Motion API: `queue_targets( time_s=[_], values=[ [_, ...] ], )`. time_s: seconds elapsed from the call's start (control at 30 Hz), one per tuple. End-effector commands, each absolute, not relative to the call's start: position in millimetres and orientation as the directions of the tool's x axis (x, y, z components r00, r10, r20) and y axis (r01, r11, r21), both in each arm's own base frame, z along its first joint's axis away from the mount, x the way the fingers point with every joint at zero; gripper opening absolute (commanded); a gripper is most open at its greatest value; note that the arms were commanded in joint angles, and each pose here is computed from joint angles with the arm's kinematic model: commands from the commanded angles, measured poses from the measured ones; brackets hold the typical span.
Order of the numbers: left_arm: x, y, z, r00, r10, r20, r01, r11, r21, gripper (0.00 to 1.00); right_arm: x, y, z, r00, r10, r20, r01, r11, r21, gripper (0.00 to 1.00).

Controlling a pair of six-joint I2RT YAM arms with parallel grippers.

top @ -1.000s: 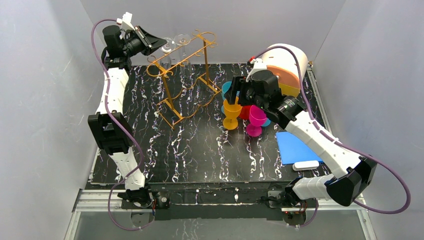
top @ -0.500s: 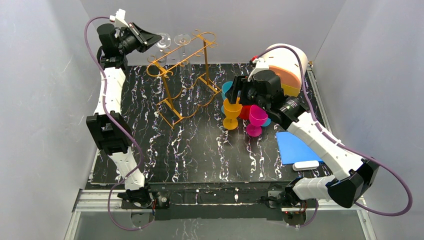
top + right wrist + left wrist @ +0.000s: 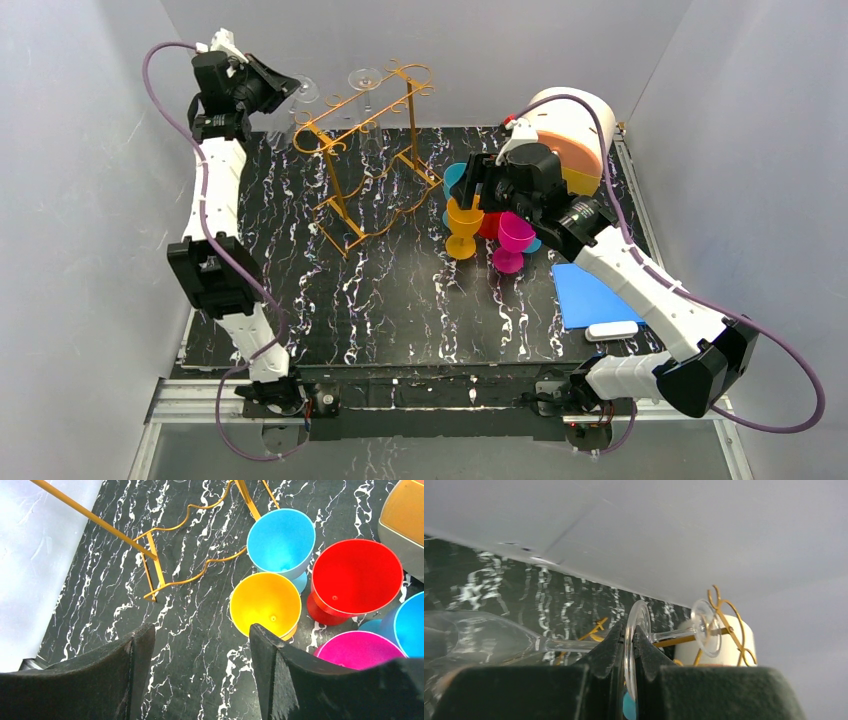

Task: Take the wine glass off the wine glass rack
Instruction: Pick up the wine glass from the wine rack, then place the wine glass at the center of the board.

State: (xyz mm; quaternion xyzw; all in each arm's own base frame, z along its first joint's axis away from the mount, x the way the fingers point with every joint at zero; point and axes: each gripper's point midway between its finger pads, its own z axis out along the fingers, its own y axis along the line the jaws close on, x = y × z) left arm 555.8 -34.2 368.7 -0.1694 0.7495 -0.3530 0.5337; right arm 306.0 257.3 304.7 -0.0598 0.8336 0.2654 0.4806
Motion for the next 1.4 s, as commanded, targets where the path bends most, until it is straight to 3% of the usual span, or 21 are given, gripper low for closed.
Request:
queue_targets(
  time_s=[0.0, 0.13, 0.5, 0.9, 1.2, 1.37],
  values=[
    [511, 3, 432, -0.146, -0.61, -0.779, 0.022, 0.785, -0.619, 0.0, 308, 261, 324, -0.489, 0.191, -0.851, -0.386, 0.828, 0.407, 0.78],
    [490, 22, 436, -0.074, -0.609, -0.79, -0.08, 0.793, -0.604, 0.0, 308, 264, 317, -0.509, 0.168, -0.844, -0.388, 0.83, 0.4, 0.78],
    [418, 59, 373, -0.051, -0.578, -0.815, -0.365, 0.77, -0.523, 0.0, 316, 269, 316, -0.455, 0.133, -0.881, -0.442, 0.825, 0.353, 0.8],
    [359, 6, 317, -0.306, -0.553, -0.775, -0.214, 0.833, -0.51, 0.0, 318, 277, 322, -0.409, 0.082, -0.909, -0.513, 0.803, 0.304, 0.83],
    [330, -66, 294, -0.484, -0.46, -0.744, 0.038, 0.839, -0.543, 0.0, 310, 291, 329, -0.435, 0.068, -0.898, -0.571, 0.75, 0.333, 0.84],
    [296, -138, 305, -0.543, -0.261, -0.798, 0.443, 0.718, -0.536, 0.0, 299, 310, 327, -0.512, 0.068, -0.856, -0.611, 0.672, 0.419, 0.85]
  ],
)
